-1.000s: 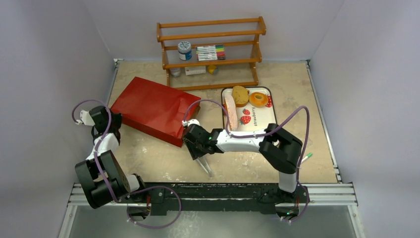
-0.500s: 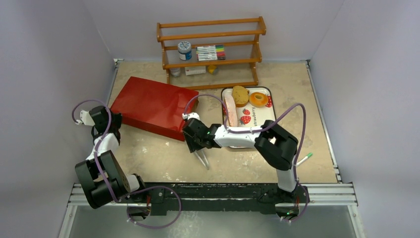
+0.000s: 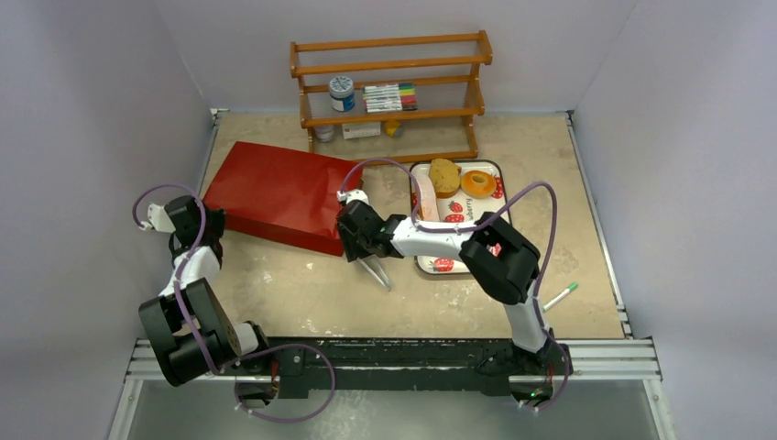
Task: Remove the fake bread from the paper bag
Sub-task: Take out the fake bread from the paper bag.
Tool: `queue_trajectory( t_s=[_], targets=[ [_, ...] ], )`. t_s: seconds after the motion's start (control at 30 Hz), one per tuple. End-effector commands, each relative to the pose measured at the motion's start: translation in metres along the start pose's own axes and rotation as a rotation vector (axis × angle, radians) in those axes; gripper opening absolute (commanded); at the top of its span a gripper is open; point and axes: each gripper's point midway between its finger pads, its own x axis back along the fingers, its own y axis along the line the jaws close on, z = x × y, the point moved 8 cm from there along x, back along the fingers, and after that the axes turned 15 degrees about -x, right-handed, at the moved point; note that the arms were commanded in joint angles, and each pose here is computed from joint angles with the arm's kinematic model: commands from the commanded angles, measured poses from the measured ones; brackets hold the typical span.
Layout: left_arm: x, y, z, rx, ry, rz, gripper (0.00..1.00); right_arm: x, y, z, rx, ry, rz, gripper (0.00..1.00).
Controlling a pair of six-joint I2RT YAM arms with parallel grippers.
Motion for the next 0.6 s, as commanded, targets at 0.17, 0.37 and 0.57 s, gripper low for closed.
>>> queue_trajectory(
  t_s=[0.17, 0.37, 0.57],
  targets=[
    [0.002, -0.005, -0.009, -0.002, -0.050, 0.030, 0.00, -0.027, -0.030, 0.024, 0.040, 0.079, 0.084, 0.37],
    [0.001, -0.006, -0.010, 0.042, -0.063, 0.035, 0.00, -0.014, -0.036, 0.027, 0.023, 0.096, 0.077, 0.13],
    [0.000, -0.008, -0.015, 0.120, -0.102, 0.029, 0.00, 0.007, -0.040, 0.025, 0.004, 0.095, 0.071, 0.07]
  ],
)
